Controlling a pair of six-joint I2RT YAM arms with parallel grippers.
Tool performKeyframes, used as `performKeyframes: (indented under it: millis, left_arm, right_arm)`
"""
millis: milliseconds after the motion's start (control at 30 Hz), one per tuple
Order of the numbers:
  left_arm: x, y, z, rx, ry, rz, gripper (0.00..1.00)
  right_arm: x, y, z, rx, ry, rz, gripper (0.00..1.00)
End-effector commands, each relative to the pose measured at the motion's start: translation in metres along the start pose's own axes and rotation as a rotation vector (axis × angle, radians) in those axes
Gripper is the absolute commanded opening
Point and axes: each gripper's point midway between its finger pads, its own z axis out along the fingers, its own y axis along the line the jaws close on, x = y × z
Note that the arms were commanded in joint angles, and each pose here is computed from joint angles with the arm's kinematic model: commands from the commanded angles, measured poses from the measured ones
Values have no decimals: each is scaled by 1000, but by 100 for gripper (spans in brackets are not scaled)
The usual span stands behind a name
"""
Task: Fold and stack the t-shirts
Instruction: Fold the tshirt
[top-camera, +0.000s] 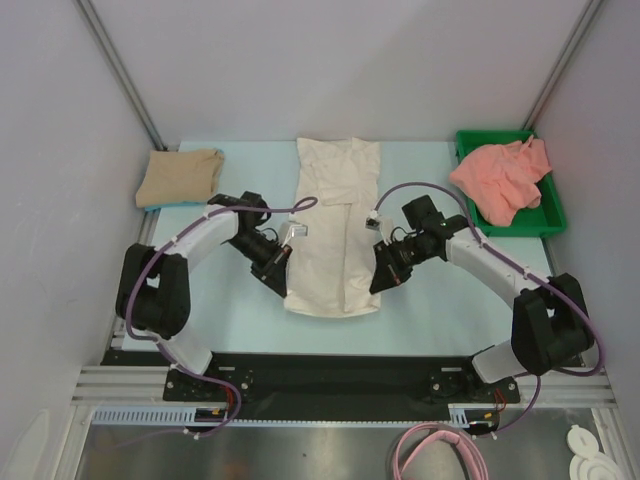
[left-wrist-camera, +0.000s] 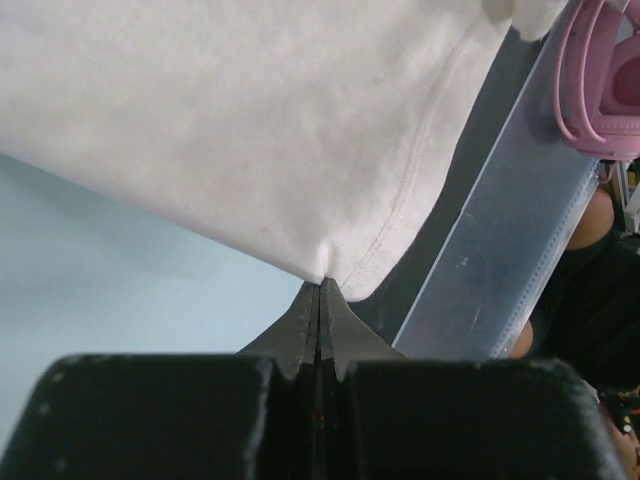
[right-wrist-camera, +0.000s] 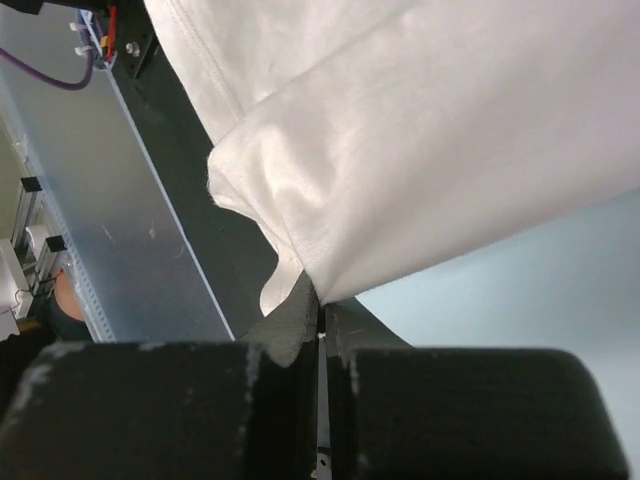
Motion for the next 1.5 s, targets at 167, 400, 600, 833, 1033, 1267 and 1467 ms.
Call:
performKeyframes:
  millis: [167,400,600,833,1033,1267,1467]
  left_arm:
    - [-25,-35,-32,1,-117,117,0]
    - [-34,-42,-43,-62,-213,174,1]
    - [-52,-40,-56,-156,-324,247,0]
    - [-81,-10,-67,-283,-344,236,0]
    - [-106,26,-67,-326,-372,170,1]
    - [-147,71,-73,-396,-423,142,0]
    - [-177,99,-76,-437,-476,88,0]
  right_arm:
    - [-5,19,-14,-46,-53,-34,0]
    - [-9,12,-17,-41,-106,4,0]
    - [-20,18,-27,-62,-182,7,0]
    - [-36,1,-20,-106,-138,69,0]
    - [-53,-16,-7,-198,-48,122,0]
    - [-79,-74,6,-128,-105,129,0]
    - [-99,-118,0,-83,-174,138,0]
